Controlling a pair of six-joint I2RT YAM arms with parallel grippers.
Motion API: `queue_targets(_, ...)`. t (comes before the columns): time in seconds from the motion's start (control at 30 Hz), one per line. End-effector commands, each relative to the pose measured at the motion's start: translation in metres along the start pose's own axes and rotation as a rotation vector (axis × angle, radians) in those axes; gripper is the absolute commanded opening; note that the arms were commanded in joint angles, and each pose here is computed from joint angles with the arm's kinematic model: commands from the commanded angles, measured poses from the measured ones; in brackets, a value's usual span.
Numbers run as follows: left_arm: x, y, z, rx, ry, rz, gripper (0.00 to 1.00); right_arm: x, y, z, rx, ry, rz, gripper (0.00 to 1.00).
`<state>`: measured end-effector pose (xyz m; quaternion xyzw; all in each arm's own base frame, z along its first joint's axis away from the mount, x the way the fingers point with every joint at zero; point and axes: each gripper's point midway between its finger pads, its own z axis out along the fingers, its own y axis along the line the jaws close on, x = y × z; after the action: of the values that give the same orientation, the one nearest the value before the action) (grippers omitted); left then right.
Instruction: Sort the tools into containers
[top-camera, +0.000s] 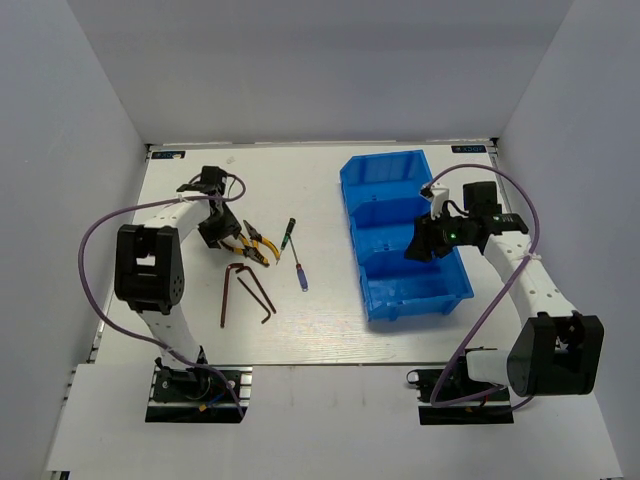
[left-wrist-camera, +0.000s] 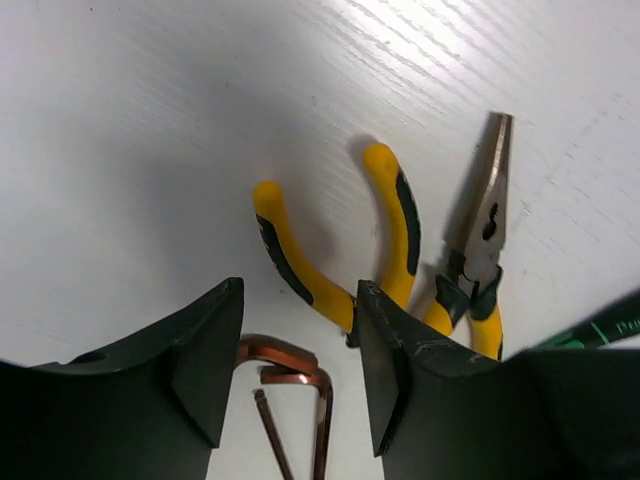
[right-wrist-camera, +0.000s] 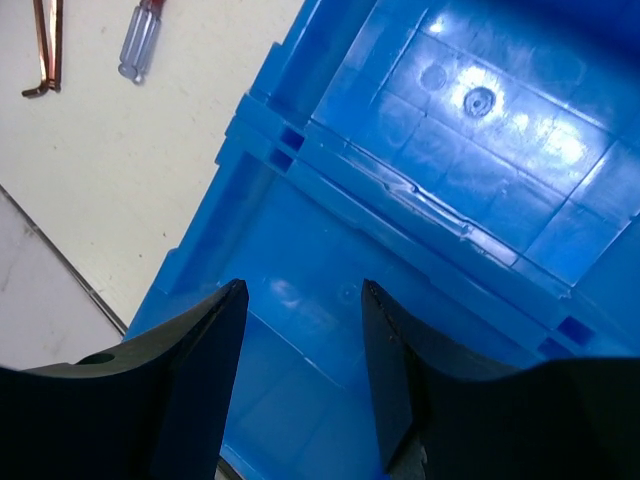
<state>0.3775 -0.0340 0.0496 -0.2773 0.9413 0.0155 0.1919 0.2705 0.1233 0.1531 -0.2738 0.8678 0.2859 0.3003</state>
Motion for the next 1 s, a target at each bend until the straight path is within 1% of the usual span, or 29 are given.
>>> queue_targets(0.0,-0.007,0.0,0.005,-0.028,-0.018,-0.078,0.59,-0.005,0.001,-0.002,0.008,-0.036,-0.025,0.56)
queue_targets(0.03,-0.003,0.003,0.014,-0.052,-0.003,-0.085,0.58,-0.003,0.001,-0.002,0.009,-0.032,-0.021,0.56)
queue_targets(0.17,0.005,0.002,0.021,-0.067,0.019,-0.091,0.54,-0.004,-0.003,-0.001,0.023,-0.028,-0.024,0.56)
queue_targets(0.2,0.007,0.003,0.023,-0.067,0.019,-0.091,0.48,-0.004,-0.004,-0.002,0.029,-0.028,-0.027,0.56)
queue_targets(0.27,0.012,0.005,0.027,-0.073,0.025,-0.099,0.32,-0.003,-0.005,-0.001,0.027,-0.023,-0.023,0.56)
queue_targets(0.3,0.012,0.005,0.027,-0.073,0.025,-0.1,0.26,-0.004,-0.006,0.0,0.026,-0.023,-0.021,0.56)
queue_targets(0.33,0.014,0.006,0.03,-0.08,0.033,-0.098,0.13,-0.005,-0.005,0.0,0.021,-0.022,-0.021,0.56)
queue_targets(0.37,0.016,0.008,0.03,-0.086,0.04,-0.096,0.07,-0.005,-0.006,0.001,0.019,-0.023,-0.016,0.56)
queue_targets(0.4,0.009,0.006,0.028,-0.085,0.02,-0.099,0.02,-0.007,-0.005,0.0,0.019,-0.027,-0.019,0.56)
queue_targets(0.43,0.007,0.007,0.025,-0.093,0.016,-0.085,0.0,-0.007,-0.006,0.0,0.022,-0.025,-0.022,0.56)
queue_targets(0.47,-0.012,0.003,0.012,-0.087,-0.038,-0.084,0.0,-0.008,-0.005,-0.001,0.023,-0.027,-0.025,0.56)
queue_targets(0.5,-0.023,0.003,0.001,-0.085,-0.074,-0.05,0.0,-0.009,-0.005,-0.001,0.024,-0.026,-0.028,0.56)
queue_targets(0.53,-0.042,-0.002,-0.016,-0.078,-0.14,-0.037,0.0,-0.006,-0.005,-0.002,0.021,-0.014,-0.032,0.56)
queue_targets(0.57,-0.058,-0.007,-0.037,-0.046,-0.196,-0.036,0.0,-0.005,-0.004,-0.003,0.022,-0.015,-0.04,0.56)
queue_targets(0.6,-0.067,-0.011,-0.048,-0.025,-0.227,-0.02,0.0,-0.006,-0.004,-0.004,0.021,-0.018,-0.048,0.57)
queue_targets(0.63,-0.085,-0.023,-0.064,0.017,-0.268,0.02,0.0,-0.001,-0.004,-0.003,0.018,-0.009,-0.047,0.54)
queue_targets(0.67,-0.095,-0.034,-0.073,0.065,-0.288,0.037,0.0,0.0,-0.004,-0.001,0.017,-0.005,-0.047,0.48)
queue_targets(0.7,-0.105,-0.048,-0.081,0.124,-0.309,0.054,0.0,0.001,-0.003,-0.001,0.012,-0.006,-0.046,0.36)
queue_targets(0.73,-0.112,-0.076,-0.097,0.245,-0.316,0.1,0.0,0.002,-0.003,-0.001,0.01,-0.004,-0.047,0.06)
queue_targets(0.77,-0.115,-0.092,-0.102,0.317,-0.309,0.108,0.0,0.002,-0.004,0.001,0.007,-0.001,-0.043,0.0)
queue_targets(0.8,-0.121,-0.116,-0.11,0.418,-0.331,0.122,0.0,0.001,-0.004,0.0,0.004,-0.002,-0.042,0.0)
queue_targets(0.83,-0.114,-0.145,-0.114,0.524,-0.297,0.16,0.0,-0.001,-0.004,0.0,0.005,-0.005,-0.042,0.0)
queue_targets(0.9,-0.114,-0.184,-0.129,0.66,-0.289,0.162,0.0,-0.006,-0.007,-0.002,0.022,-0.015,-0.042,0.0)
queue_targets(0.93,-0.109,-0.211,-0.139,0.731,-0.296,0.154,0.0,-0.006,-0.007,-0.002,0.028,-0.018,-0.042,0.0)
queue_targets(0.97,-0.103,-0.23,-0.131,0.766,-0.279,0.155,0.0,-0.008,-0.012,-0.003,0.057,-0.021,-0.042,0.0)
